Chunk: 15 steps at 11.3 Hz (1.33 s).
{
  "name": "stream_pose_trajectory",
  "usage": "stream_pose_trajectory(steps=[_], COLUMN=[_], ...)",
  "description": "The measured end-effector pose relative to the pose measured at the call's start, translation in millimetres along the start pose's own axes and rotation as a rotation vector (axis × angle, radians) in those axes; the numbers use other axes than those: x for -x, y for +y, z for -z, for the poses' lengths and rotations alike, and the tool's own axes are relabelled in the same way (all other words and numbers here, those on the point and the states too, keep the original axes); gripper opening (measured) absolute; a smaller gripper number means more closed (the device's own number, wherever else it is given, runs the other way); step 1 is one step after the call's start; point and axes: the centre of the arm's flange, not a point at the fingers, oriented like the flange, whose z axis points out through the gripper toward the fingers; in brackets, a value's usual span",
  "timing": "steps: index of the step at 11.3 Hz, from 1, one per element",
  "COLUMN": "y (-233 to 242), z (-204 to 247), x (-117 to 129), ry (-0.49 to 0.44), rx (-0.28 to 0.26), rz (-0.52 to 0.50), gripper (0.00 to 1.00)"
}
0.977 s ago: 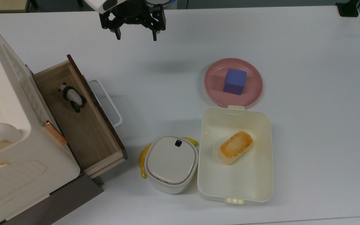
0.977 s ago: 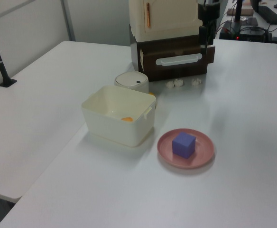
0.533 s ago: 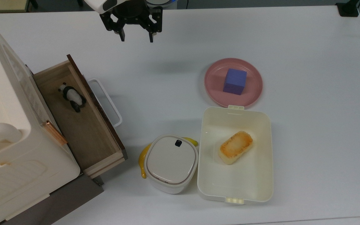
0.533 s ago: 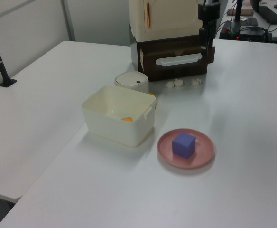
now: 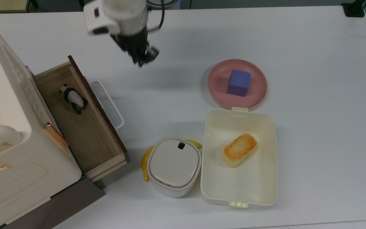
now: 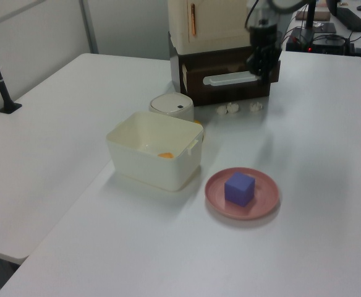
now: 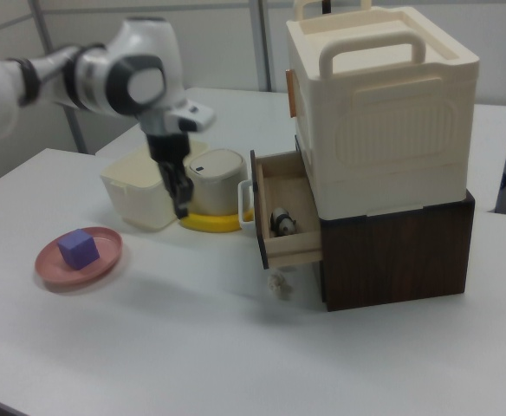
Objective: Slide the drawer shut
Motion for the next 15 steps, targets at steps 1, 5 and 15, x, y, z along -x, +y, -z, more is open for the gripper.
stream_pose_trajectory(steps=[1,5,15], y=[0.7,25.0,86.3], z=[-23.2,-52.6,-40.1], x=[-18.0,-73.9,-124.6], ry=[0.011,0.12,0.374], rx=[0.004,-0.014,0.019], rz=[-0.082,-0.223,-0.239], gripper=[0.17,0.17,0.28])
